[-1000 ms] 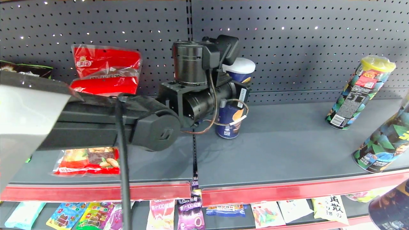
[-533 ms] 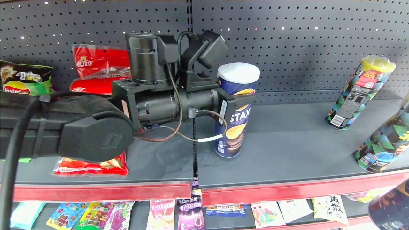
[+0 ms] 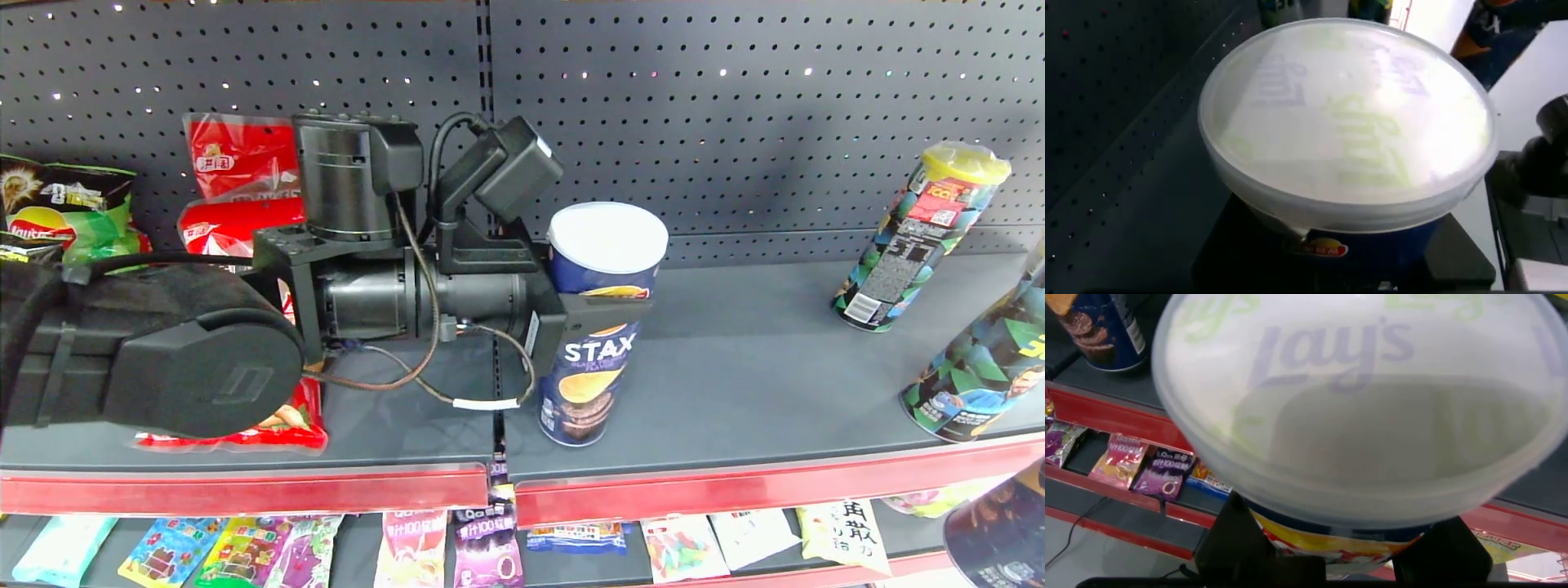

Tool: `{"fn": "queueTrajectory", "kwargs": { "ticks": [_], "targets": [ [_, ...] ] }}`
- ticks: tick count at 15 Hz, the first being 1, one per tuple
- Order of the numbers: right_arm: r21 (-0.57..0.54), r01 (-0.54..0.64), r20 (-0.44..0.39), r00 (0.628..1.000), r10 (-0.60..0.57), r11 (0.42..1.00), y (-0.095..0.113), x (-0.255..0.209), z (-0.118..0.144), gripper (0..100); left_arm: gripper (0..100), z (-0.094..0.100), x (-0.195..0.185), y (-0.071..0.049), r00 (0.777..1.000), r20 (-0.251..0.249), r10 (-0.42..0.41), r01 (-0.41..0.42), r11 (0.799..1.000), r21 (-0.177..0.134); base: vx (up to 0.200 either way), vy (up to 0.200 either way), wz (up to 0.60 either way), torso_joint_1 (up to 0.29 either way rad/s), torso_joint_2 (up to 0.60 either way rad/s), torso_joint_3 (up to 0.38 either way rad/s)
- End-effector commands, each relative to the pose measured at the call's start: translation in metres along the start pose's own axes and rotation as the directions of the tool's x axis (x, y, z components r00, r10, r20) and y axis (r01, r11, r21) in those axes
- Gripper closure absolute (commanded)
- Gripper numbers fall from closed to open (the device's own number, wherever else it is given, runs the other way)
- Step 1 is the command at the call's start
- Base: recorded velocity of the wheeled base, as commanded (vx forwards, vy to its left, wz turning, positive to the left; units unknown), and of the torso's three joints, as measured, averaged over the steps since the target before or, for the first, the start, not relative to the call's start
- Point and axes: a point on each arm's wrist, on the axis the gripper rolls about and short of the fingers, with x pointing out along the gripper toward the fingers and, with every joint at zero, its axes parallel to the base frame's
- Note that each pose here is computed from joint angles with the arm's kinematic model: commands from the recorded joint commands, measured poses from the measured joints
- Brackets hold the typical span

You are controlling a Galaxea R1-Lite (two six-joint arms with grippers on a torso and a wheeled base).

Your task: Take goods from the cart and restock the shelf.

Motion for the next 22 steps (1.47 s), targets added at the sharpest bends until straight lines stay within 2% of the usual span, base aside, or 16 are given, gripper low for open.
{"fn": "queueTrajectory", "kwargs": {
  "ticks": [1, 6, 15, 17, 20, 21, 22],
  "targets": [
    [0.0, 0.001, -0.002, 1.0, -0.001, 1.0, 0.0, 0.0, -0.001, 100, 100, -0.004, -0.002, -0.001, 1.0, -0.004, -0.024, 0.024, 1.0, -0.001, 0.0, 0.0, 0.0, 0.0, 0.0, 0.0],
    [-0.001, 0.004, -0.004, 1.0, -0.004, 1.0, 0.0, 0.001, 0.0, 100, 100, -0.019, -0.008, 0.002, 0.999, 0.006, -0.039, 0.039, 0.999, 0.003, 0.0, 0.0, 0.0, 0.0, 0.0, 0.0],
    [-0.002, 0.009, -0.008, 1.0, -0.009, 1.0, -0.001, 0.002, 0.001, 100, 100, -0.018, -0.009, 0.0, 0.996, 0.026, -0.082, 0.082, 0.997, 0.0, 0.0, 0.0, 0.0, 0.0, 0.0, 0.0],
    [-0.002, 0.009, -0.007, 1.0, -0.009, 1.0, -0.001, 0.002, 0.002, 100, 100, -0.023, -0.01, -0.001, 0.996, 0.014, -0.088, 0.088, 0.996, -0.011, 0.0, 0.0, 0.0, 0.0, 0.0, 0.0],
    [-0.002, 0.009, -0.008, 1.0, -0.009, 1.0, -0.001, 0.002, 0.002, 100, 100, -0.027, -0.01, -0.003, 0.996, 0.022, -0.084, 0.084, 0.996, -0.004, 0.0, 0.0, 0.0, 0.0, 0.0, 0.0],
    [-0.002, 0.009, -0.01, 1.0, -0.009, 1.0, -0.001, 0.002, 0.002, 100, 100, -0.027, -0.01, -0.003, 0.996, 0.021, -0.083, 0.083, 0.996, -0.01, 0.0, 0.0, 0.0, 0.0, 0.0, 0.0],
    [-0.003, 0.008, -0.011, 1.0, -0.008, 1.0, -0.001, 0.003, 0.002, 100, 100, -0.027, -0.01, -0.003, 0.997, 0.022, -0.08, 0.08, 0.996, -0.04, 0.0, 0.0, 0.0, 0.0, 0.0, 0.0]
  ]
}}
